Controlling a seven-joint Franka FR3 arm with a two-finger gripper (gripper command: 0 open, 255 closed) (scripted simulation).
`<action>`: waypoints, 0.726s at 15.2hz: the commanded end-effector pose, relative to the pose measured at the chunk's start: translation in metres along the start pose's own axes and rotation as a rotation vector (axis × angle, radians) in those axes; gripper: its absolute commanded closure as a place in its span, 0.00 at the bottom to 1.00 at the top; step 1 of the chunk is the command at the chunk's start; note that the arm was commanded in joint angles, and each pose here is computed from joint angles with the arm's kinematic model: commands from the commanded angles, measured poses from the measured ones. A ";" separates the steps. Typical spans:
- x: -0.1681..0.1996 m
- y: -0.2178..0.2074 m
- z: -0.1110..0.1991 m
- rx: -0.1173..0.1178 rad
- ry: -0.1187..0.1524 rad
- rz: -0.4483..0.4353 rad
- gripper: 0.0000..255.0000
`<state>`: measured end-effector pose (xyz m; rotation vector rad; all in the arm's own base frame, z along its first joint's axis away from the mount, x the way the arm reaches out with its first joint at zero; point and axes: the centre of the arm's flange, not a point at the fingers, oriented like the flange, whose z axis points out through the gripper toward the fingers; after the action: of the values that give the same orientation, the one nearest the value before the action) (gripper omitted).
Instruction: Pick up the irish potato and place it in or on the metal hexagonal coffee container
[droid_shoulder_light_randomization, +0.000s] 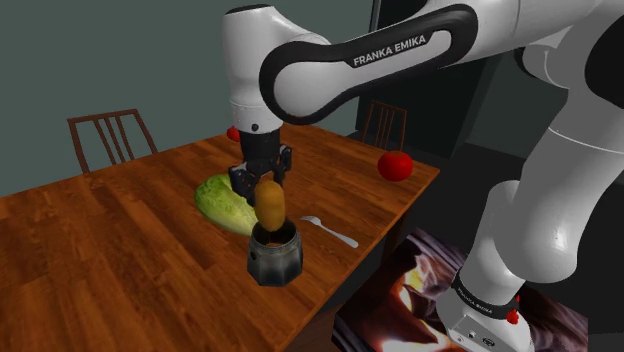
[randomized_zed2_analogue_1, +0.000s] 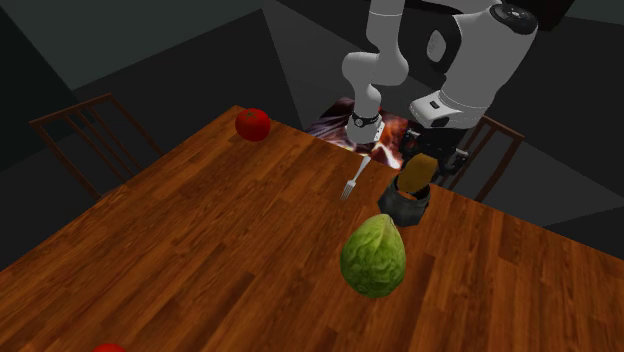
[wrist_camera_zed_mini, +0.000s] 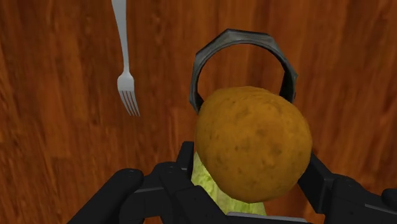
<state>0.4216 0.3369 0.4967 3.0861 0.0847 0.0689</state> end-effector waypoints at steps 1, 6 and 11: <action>-0.001 0.001 0.010 0.000 0.000 0.000 1.00; -0.002 -0.001 0.037 0.000 0.000 0.000 1.00; -0.002 -0.001 0.044 0.000 0.000 0.000 1.00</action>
<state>0.4212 0.3361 0.4569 3.0899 0.0844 0.0816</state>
